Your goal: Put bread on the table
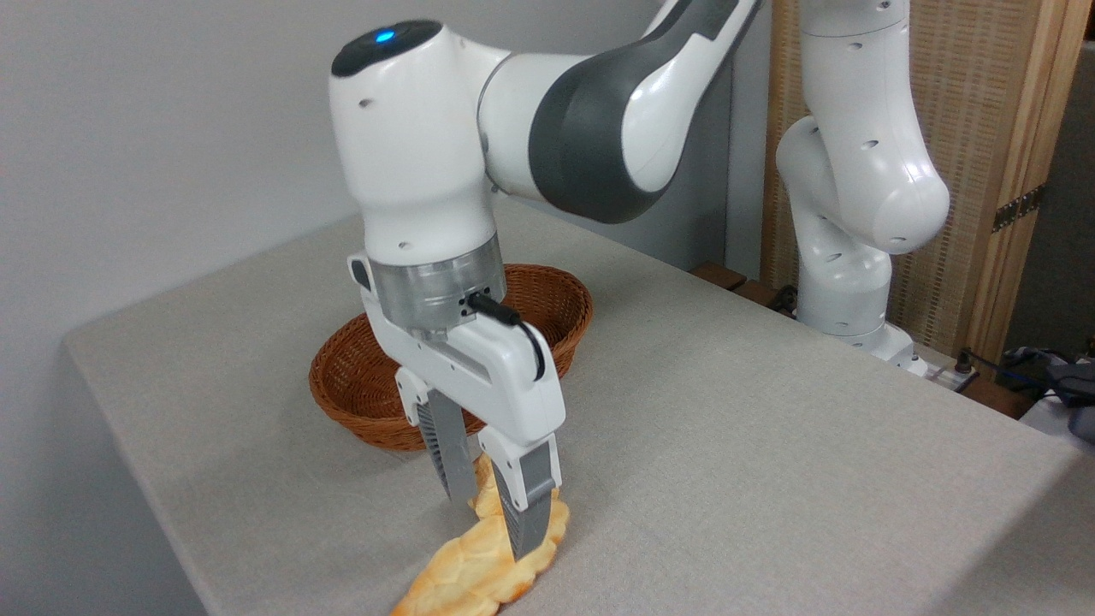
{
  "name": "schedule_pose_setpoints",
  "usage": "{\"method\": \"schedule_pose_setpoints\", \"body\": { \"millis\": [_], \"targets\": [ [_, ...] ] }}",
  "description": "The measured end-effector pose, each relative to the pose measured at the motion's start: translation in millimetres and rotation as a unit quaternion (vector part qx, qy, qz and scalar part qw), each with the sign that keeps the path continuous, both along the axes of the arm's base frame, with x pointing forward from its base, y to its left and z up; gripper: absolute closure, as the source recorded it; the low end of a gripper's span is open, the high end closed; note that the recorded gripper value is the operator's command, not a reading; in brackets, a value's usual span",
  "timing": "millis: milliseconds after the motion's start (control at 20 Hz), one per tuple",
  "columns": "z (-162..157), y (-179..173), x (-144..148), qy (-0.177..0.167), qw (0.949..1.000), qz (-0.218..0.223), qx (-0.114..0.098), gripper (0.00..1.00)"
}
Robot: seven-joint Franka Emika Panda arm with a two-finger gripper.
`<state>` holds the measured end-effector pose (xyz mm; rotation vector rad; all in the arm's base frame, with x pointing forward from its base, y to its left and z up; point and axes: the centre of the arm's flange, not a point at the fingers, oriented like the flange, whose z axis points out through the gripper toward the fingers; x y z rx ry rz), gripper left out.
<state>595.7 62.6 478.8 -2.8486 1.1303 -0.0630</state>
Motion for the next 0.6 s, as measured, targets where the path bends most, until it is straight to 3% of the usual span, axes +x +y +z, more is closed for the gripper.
{"method": "schedule_pose_setpoints", "body": {
  "millis": [300, 450, 600],
  "targets": [
    [60, -8, -15, -0.057, 0.9963, 0.038, -0.052, 0.0],
    [91, -52, -25, -0.077, 0.9933, 0.043, -0.074, 0.0],
    [107, -89, -38, -0.071, 0.993, 0.037, -0.087, 0.0]
  ]
}}
